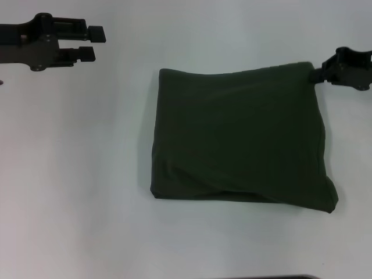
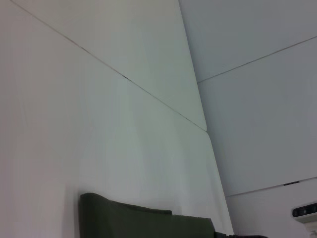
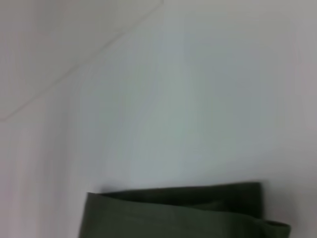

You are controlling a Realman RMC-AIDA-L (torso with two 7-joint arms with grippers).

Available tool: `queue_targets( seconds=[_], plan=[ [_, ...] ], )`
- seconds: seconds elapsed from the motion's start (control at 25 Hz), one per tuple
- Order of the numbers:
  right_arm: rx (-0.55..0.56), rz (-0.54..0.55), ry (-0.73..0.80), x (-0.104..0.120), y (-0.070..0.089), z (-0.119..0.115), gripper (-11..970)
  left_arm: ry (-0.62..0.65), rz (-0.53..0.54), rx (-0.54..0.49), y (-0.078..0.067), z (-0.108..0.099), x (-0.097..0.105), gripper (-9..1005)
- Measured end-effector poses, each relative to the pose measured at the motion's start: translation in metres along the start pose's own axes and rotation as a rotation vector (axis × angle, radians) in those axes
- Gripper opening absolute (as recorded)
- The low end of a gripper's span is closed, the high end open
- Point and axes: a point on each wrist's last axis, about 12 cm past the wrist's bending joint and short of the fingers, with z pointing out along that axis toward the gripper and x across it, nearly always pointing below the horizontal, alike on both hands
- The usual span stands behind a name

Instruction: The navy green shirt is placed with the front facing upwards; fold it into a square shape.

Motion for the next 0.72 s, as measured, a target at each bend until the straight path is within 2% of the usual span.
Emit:
queue_targets(
  seconds=[0.36,0.72],
  plan=[
    [-0.024,-0.041,-0.017,-0.008,0.014,0.007,0,0.003,0.0,0.002,0.0,0.0,0.0,567],
    [0.006,-0.072,-0.033,-0.015,0.019,0.014,-1,0.002,-0.001,0.001,0.0,0.0,0.001,567]
  ],
)
